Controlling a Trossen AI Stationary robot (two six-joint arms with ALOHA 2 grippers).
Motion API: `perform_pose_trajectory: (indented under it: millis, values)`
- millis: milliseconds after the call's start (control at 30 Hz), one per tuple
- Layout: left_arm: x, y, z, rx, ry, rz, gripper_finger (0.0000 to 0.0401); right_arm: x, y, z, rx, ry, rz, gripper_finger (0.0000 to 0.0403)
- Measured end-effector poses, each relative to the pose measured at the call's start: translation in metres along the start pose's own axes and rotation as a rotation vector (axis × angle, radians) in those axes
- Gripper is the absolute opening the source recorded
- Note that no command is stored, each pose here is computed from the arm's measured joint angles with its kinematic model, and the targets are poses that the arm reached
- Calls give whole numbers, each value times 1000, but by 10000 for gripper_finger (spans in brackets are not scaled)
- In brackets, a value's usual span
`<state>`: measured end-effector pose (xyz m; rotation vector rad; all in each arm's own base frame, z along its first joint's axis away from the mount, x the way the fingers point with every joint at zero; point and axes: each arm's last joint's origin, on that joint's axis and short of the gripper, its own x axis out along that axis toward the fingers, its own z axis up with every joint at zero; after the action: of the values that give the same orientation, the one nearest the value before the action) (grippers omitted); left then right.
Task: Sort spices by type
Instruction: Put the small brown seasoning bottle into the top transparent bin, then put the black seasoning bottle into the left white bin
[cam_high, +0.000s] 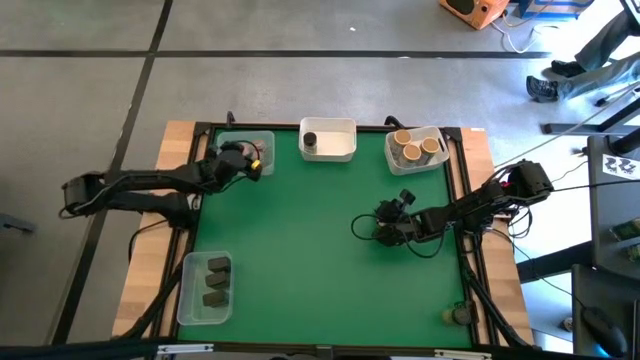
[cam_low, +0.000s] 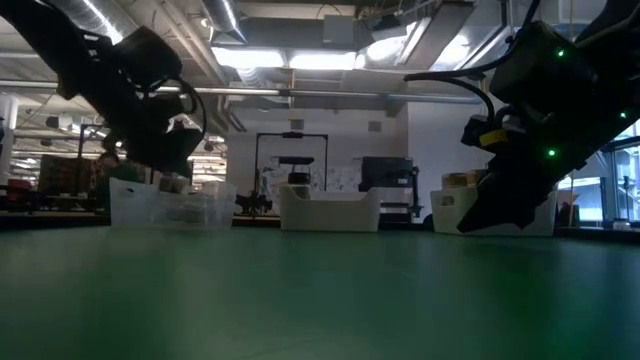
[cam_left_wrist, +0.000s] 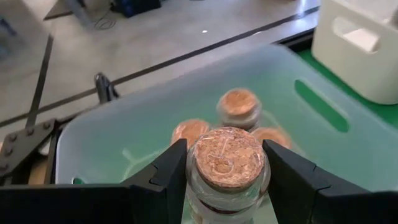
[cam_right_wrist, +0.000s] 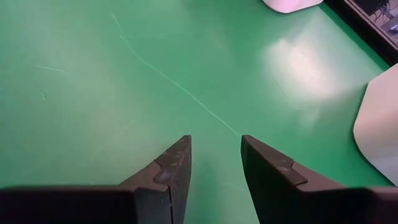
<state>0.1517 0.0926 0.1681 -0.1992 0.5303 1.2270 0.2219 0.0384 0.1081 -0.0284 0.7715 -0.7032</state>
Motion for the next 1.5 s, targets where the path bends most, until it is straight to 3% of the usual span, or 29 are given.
perform_pose_trajectory:
  millis: [267,467,767,1000,1233,1367,1500]
  values:
    - [9,9,-21,-50,20,10,159,0,0,0,0,-9,-14,140]
    - [11,11,-20,-86,6,-14,180,0,0,0,0,-9,-14,140]
    - [11,11,-20,-80,9,-13,228,0,-1,0,-9,-12,-20,140]
    - [8,7,-18,-18,1,-39,240,0,-1,0,-1,-10,-17,140]
    - [-14,-2,16,51,-80,-123,241,0,0,0,4,-10,-12,140]
    - [-32,-11,36,52,-154,-265,241,0,2,2,4,5,19,140]
    - [-44,-24,42,41,-213,-423,241,-10,6,13,-42,26,76,140]
